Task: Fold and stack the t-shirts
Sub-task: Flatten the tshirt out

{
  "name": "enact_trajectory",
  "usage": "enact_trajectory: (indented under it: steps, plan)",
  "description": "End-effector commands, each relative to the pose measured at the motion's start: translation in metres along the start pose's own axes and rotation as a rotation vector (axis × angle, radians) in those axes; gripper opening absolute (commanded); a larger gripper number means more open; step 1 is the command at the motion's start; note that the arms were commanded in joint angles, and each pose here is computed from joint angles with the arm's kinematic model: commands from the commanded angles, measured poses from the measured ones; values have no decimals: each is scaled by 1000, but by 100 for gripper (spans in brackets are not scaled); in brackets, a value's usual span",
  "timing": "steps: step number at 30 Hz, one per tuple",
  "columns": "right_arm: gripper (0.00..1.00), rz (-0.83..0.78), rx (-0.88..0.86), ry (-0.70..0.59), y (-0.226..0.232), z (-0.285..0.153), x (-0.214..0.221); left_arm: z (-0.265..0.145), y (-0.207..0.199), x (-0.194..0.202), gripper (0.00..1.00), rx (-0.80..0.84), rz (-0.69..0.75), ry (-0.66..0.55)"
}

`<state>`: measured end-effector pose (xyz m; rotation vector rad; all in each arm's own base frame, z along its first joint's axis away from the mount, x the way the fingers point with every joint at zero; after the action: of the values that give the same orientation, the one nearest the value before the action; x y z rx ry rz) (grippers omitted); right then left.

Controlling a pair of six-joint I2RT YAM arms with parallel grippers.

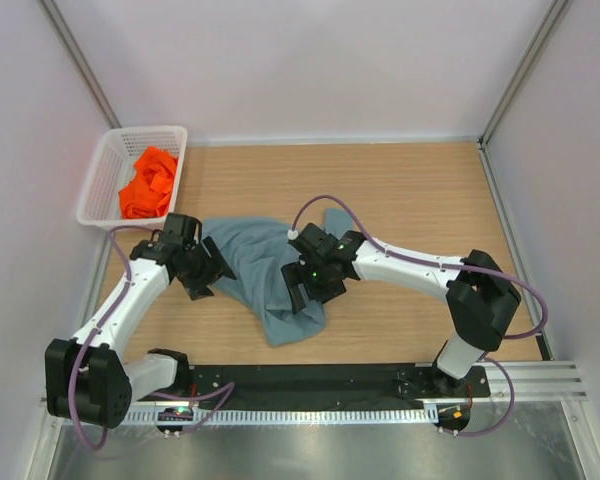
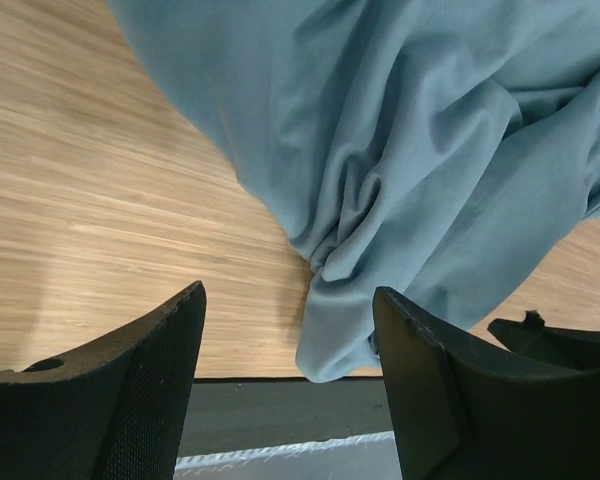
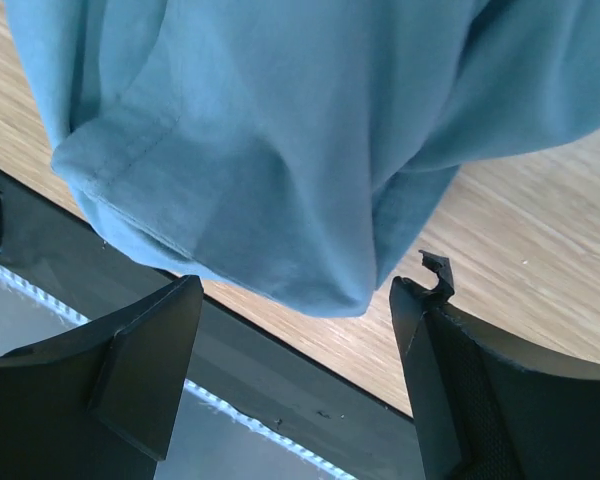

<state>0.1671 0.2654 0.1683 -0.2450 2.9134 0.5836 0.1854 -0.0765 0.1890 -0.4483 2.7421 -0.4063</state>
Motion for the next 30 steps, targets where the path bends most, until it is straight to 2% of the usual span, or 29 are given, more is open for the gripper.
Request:
enact_trajectory:
  steps: [1, 4, 7, 9, 10, 11, 12, 13, 15, 18, 23, 30]
  plan:
    - [83, -43, -36, -19, 10, 2, 1, -2, -7, -2, 69, 87, -10, -17]
    - [81, -47, -23, -19, 12, 9, 1, -4, -8, -1, 69, 96, -16, -15]
    - [67, -55, 9, -38, 8, 16, -1, -7, -10, -1, 69, 109, -22, -15]
    - [48, -66, 32, -26, 5, 24, 0, -8, -10, 0, 69, 120, -26, -9]
    - [32, -66, 41, -22, 4, 26, -1, -9, -11, 1, 69, 127, -28, -8]
    - [24, -67, 42, -25, 4, 26, -2, -9, -11, 2, 69, 133, -30, -6]
    - [7, -68, 48, -42, 4, 23, -3, -12, -11, 3, 69, 146, -34, -12]
    - [2, -65, 50, -67, 4, 16, -6, -13, -12, 4, 69, 156, -34, -16]
    - [2, -34, 106, -152, -1, 2, -14, -15, -16, 6, 68, 192, -22, -28]
    - [2, 64, 111, -319, -15, -50, -36, -16, -23, 12, 68, 242, 7, -36]
    - [2, 282, 11, -627, -52, -163, -72, -15, -46, 23, 70, 308, 104, -45]
    - [1, 424, -143, -789, -59, -241, -69, -4, -102, 48, 76, 264, 339, -52]
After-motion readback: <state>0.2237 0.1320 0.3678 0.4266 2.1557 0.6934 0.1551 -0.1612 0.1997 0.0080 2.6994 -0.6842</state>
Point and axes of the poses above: each gripper's point midway between its finger pads, its own z axis out along the fingers, its own y axis along the line the jaws close on, x = y × z, the point moved 10 cm from there along -z, back along the fingers, and after that the axes turned 14 degrees about z, right-handed, at the moved point
